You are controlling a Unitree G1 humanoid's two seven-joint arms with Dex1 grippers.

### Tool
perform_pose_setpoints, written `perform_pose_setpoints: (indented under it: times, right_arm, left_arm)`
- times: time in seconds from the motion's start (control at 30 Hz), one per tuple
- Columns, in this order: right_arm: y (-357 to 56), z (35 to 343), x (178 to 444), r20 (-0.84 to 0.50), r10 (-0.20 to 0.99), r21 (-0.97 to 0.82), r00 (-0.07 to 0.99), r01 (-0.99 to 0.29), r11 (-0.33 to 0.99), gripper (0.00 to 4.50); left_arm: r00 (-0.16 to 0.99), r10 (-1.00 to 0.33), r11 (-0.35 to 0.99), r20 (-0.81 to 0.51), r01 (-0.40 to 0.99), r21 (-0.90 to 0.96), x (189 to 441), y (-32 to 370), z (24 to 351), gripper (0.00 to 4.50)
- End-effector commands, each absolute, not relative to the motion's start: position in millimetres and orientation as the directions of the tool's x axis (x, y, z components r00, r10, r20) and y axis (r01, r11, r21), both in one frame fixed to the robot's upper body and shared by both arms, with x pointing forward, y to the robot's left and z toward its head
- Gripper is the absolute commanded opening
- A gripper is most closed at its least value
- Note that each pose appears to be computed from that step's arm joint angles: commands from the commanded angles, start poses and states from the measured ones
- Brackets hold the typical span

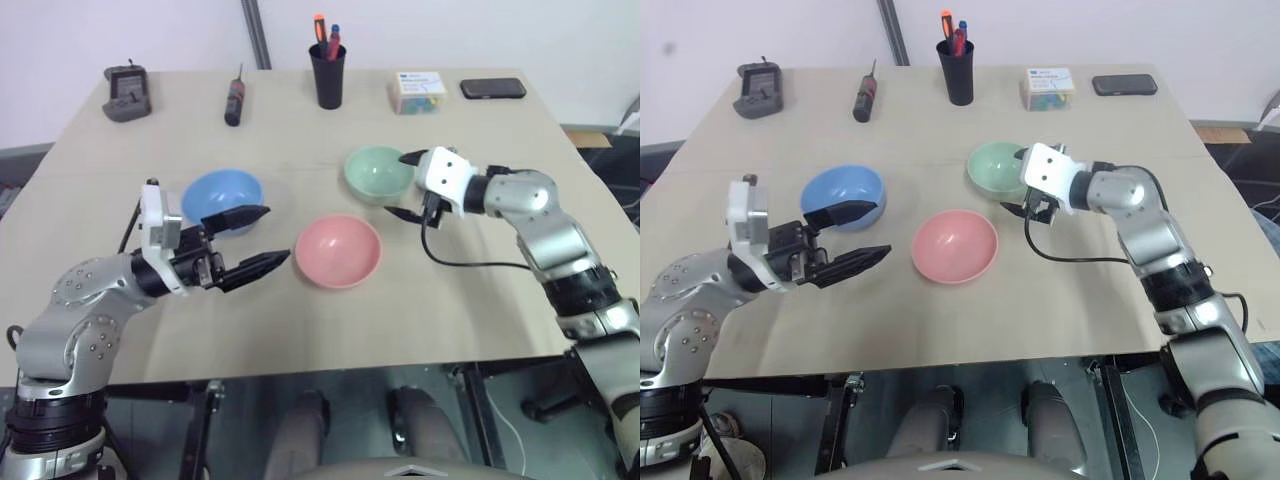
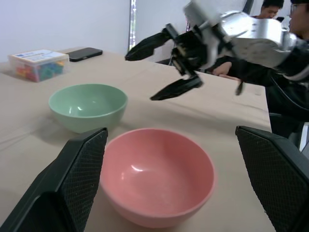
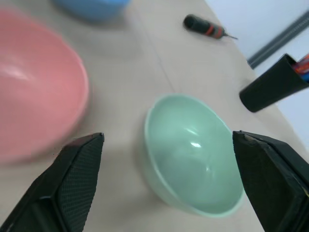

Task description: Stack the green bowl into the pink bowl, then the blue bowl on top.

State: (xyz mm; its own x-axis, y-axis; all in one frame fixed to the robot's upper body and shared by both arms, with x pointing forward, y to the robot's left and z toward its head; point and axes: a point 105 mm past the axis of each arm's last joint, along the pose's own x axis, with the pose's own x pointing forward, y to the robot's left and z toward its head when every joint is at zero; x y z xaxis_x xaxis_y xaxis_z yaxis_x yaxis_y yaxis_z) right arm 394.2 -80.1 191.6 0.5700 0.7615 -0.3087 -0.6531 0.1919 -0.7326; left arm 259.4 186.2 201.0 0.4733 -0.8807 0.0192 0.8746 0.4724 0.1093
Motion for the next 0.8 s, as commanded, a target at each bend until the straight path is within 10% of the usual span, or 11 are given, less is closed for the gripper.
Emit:
perform_pose_setpoints:
  times: [0.03,0.23,0.6,0.8]
  right_arm:
    - [-74,192,408,-0.345,0.756,-0.800,0.557,-0.596,0.074,4.46]
    - [-62,171,421,-0.409,0.737,-0.788,0.539,-0.616,0.013,4.46]
    - [-64,163,429,-0.449,0.714,-0.780,0.537,-0.625,-0.020,0.07]
    - [-58,202,416,-0.336,0.819,-0.792,0.465,-0.610,0.021,0.07]
  left_arm:
    - [0.490,-0.871,0.488,0.033,0.856,0.171,252,188,213,4.50]
    - [0.531,-0.847,0.529,0.036,0.831,0.173,244,192,213,4.50]
    - [0.584,-0.810,0.583,0.048,0.793,0.181,239,194,209,4.50]
    - [0.613,-0.788,0.611,0.053,0.769,0.186,248,197,205,4.50]
